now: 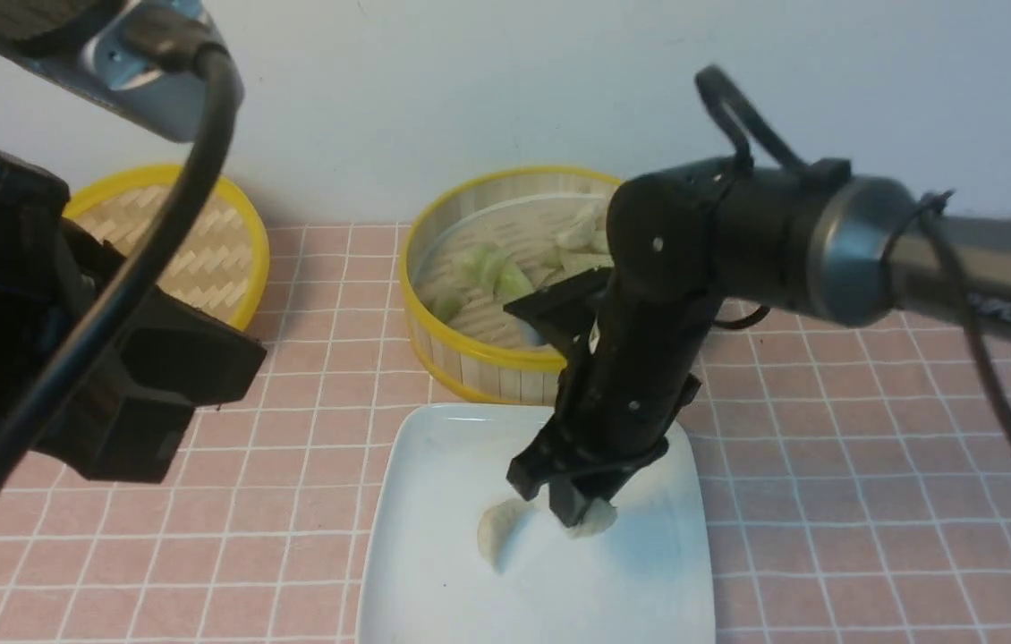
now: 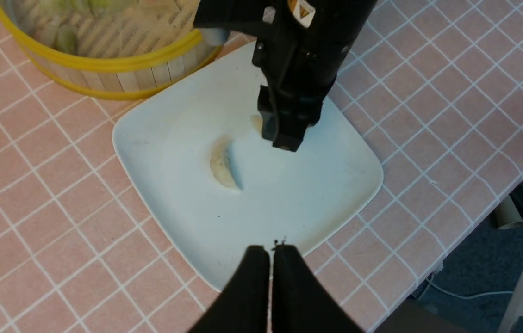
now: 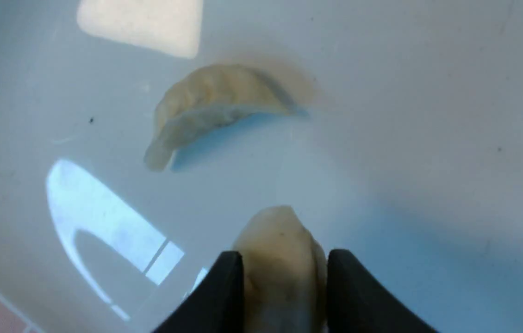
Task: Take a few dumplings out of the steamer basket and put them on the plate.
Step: Use the right arm to put the dumpling into the plate
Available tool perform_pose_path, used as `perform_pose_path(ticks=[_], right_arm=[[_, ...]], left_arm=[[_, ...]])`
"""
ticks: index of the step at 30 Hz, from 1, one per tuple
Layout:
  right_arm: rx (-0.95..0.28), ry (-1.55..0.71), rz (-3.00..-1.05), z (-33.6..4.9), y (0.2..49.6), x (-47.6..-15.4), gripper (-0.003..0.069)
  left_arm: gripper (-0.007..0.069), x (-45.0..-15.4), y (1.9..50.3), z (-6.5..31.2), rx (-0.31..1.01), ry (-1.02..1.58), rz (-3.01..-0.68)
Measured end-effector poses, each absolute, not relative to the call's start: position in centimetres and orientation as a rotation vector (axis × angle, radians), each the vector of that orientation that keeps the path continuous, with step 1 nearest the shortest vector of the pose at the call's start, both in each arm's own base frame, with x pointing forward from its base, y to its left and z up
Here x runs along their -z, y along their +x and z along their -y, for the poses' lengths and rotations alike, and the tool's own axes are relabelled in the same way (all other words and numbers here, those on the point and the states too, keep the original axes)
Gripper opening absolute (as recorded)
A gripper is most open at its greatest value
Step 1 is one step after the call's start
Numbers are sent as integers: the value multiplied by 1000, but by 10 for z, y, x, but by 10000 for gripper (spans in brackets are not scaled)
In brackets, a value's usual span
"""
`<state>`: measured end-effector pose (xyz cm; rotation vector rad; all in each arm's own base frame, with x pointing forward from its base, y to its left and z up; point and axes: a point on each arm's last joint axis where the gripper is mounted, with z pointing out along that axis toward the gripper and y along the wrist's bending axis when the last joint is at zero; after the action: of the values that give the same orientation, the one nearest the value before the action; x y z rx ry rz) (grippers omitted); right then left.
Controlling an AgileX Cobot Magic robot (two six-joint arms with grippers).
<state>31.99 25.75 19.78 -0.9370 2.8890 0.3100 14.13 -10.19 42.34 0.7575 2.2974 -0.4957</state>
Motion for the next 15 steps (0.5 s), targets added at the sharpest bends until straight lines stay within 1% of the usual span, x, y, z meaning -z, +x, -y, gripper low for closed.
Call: perform_pose_path(ticks=[1,3,5,6,7,9,10,11,12,15], right_arm=[[-303,-915,-2897,-258,321,-195,257],[-290,-870,-2928,-257,321,-192,337],[-269,-867,-2960,-256,320,-193,427],[-264,-873,-2962,-256,321,-196,452],[-259,-881,-2959,-257,322,-200,497],[-255,-883,-2929,-258,325,-210,517],[-252,-883,-2898,-256,325,-220,509],[-249,-885,-2893,-256,324,-222,505],[-251,-874,-2860,-252,321,-237,466],[-280,-816,-2758,-235,301,-288,299]], left_arm=[[-6,-423,141,102,497,759,-2300],[-6,-423,141,102,500,762,-2303],[-6,-423,140,102,509,763,-2303],[-6,-423,140,103,512,765,-2303],[-6,-423,140,103,520,768,-2301],[-6,-424,140,104,525,773,-2297],[-6,-424,139,104,528,774,-2296],[-6,-424,139,104,528,775,-2296],[-6,-424,140,104,526,777,-2295],[-6,-424,140,104,525,779,-2293]])
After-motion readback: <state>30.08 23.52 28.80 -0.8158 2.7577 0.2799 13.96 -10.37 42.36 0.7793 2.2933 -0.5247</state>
